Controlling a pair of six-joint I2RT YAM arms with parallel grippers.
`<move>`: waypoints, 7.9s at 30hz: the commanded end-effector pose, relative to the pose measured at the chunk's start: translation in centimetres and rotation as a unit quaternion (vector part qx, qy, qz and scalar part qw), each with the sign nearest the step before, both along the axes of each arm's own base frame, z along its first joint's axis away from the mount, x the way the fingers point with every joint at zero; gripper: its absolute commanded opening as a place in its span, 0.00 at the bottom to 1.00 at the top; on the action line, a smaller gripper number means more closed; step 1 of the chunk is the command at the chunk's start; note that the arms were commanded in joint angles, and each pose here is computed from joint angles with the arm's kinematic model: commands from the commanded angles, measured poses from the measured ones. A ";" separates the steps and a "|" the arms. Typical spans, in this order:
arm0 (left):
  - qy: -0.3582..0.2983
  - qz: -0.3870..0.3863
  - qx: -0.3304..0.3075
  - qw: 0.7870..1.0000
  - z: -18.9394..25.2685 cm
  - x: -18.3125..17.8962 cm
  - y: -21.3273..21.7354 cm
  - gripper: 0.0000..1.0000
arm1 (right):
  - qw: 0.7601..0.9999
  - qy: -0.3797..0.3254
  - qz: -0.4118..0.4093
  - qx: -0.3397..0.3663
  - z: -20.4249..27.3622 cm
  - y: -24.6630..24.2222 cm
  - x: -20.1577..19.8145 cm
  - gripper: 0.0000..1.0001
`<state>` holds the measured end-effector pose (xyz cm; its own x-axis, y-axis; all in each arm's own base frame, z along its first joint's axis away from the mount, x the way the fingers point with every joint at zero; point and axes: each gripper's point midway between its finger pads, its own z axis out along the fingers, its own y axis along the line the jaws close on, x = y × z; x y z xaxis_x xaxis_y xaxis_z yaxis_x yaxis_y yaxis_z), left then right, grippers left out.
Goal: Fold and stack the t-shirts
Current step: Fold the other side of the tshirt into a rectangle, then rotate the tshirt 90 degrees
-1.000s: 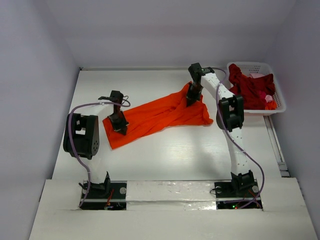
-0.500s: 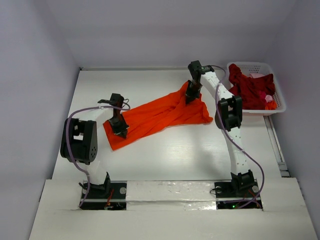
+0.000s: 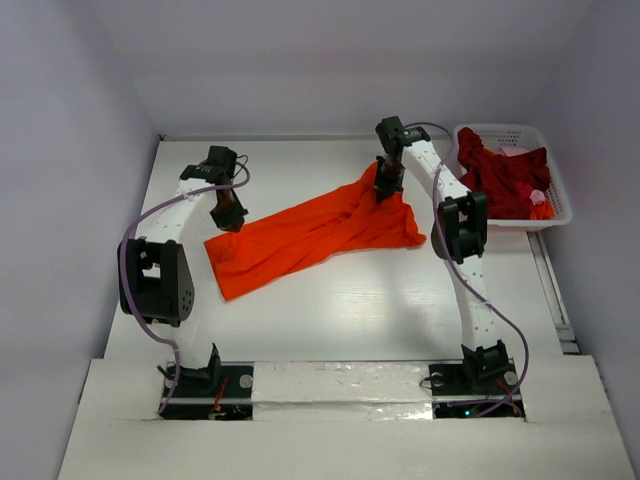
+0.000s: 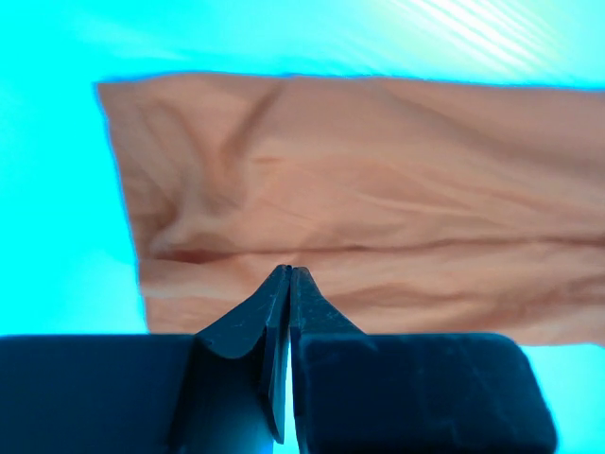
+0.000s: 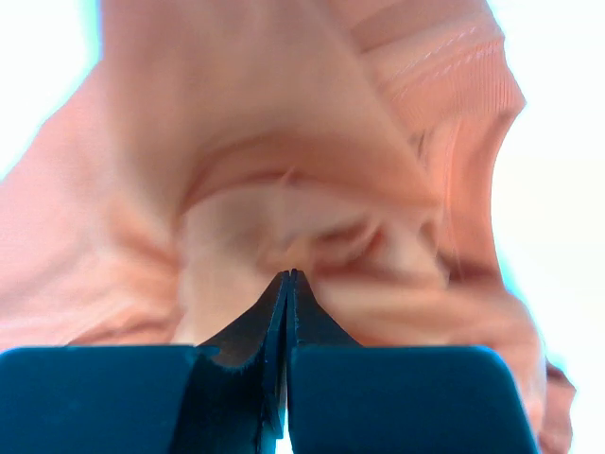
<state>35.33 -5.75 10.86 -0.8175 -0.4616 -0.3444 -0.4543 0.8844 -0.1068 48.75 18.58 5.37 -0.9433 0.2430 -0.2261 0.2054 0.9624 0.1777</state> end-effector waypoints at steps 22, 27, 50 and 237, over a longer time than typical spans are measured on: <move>0.033 0.076 0.037 0.996 -3.4 -1.0 6.8 0.00 | 0.945 -0.118 0.304 0.035 9.4 19.7 -19.1 0.00; 0.024 0.101 0.026 0.994 -3.4 -1.0 7.7 0.00 | 0.936 -0.108 0.335 0.007 7.1 20.5 -21.2 0.00; -0.029 0.154 0.021 0.987 -0.9 0.4 10.8 0.00 | 0.875 -0.108 0.450 0.141 6.5 34.3 -24.7 0.00; -0.147 -0.282 -0.274 0.908 4.9 11.6 -24.5 0.00 | 0.981 -0.183 -0.045 0.035 8.3 -2.7 -7.1 0.00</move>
<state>46.47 -27.52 12.55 -0.8987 -0.2080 -0.3861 0.0632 0.8098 -0.5833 39.91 15.84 12.86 -0.7811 0.3593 -0.5107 0.2345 0.9268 0.2934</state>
